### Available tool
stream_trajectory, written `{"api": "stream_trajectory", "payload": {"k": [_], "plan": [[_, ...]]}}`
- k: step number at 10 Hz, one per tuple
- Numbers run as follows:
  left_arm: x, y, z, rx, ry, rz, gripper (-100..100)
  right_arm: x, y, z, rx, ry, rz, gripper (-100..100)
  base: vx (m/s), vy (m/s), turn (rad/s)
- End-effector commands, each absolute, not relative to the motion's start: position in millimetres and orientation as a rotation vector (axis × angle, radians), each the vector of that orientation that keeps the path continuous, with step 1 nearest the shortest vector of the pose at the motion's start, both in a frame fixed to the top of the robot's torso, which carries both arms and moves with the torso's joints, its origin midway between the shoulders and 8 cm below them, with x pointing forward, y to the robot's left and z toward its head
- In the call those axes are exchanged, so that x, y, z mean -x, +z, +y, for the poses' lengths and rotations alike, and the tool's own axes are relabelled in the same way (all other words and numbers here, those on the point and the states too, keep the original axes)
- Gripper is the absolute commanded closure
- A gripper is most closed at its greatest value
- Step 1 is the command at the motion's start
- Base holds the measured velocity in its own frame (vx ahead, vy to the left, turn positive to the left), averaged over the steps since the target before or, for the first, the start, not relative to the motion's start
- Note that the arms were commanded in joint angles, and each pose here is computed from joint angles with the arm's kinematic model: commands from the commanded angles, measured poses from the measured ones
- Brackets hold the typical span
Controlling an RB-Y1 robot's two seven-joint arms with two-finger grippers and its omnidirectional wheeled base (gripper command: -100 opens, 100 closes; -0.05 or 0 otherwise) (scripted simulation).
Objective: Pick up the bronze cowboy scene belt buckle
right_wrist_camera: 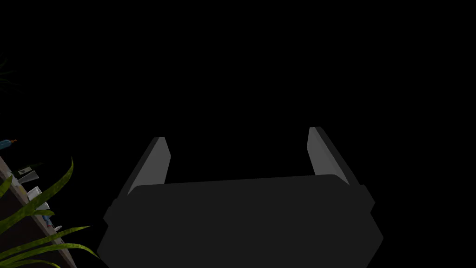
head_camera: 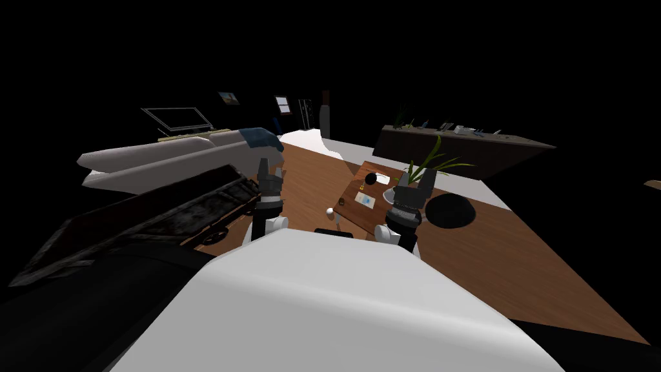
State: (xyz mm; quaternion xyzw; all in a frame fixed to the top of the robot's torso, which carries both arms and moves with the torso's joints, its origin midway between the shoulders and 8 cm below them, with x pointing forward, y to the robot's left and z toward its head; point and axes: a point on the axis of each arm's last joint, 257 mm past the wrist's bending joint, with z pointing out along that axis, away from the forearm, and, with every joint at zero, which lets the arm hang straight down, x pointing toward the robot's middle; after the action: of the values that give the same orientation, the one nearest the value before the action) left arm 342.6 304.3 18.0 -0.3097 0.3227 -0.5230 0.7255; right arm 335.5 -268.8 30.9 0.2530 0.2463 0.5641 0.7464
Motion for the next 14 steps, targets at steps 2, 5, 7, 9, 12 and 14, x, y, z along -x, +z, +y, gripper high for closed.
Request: {"api": "stream_trajectory", "payload": {"k": [2, 5, 7, 9, 12, 14], "plan": [[-342.6, 18.0, 304.2, 0.683, -1.154, 0.712, 0, -348.7, 10.9, -269.1, -0.561, 1.214, 0.617, -100, -0.028, 0.03, 0.081], [-342.6, 18.0, 304.2, 0.683, -1.154, 0.712, 0, -368.7, -24.2, -273.8, -0.593, 1.173, 0.727, -100, -0.013, 0.044, 0.103], [-342.6, 18.0, 304.2, 0.683, -1.154, 0.712, 0, -383.9, -56.3, -279.9, -0.629, 1.133, 0.813, -100, 0.001, 0.043, 0.15], [-342.6, 18.0, 304.2, 0.683, -1.154, 0.712, 0, -391.4, -74.8, -283.8, -0.651, 1.109, 0.859, -100, 0.001, 0.041, 0.091], [-342.6, 18.0, 304.3, 0.683, -1.154, 0.712, 0, -405.3, -116.2, -293.0, -0.7, 1.055, 0.956, -100, 0.009, 0.033, 0.123], [-342.6, 18.0, 304.3, 0.683, -1.154, 0.712, 0, -411.2, -138.9, -298.0, -0.727, 1.025, 1.007, -100, 0.004, 0.03, 0.084]]}}
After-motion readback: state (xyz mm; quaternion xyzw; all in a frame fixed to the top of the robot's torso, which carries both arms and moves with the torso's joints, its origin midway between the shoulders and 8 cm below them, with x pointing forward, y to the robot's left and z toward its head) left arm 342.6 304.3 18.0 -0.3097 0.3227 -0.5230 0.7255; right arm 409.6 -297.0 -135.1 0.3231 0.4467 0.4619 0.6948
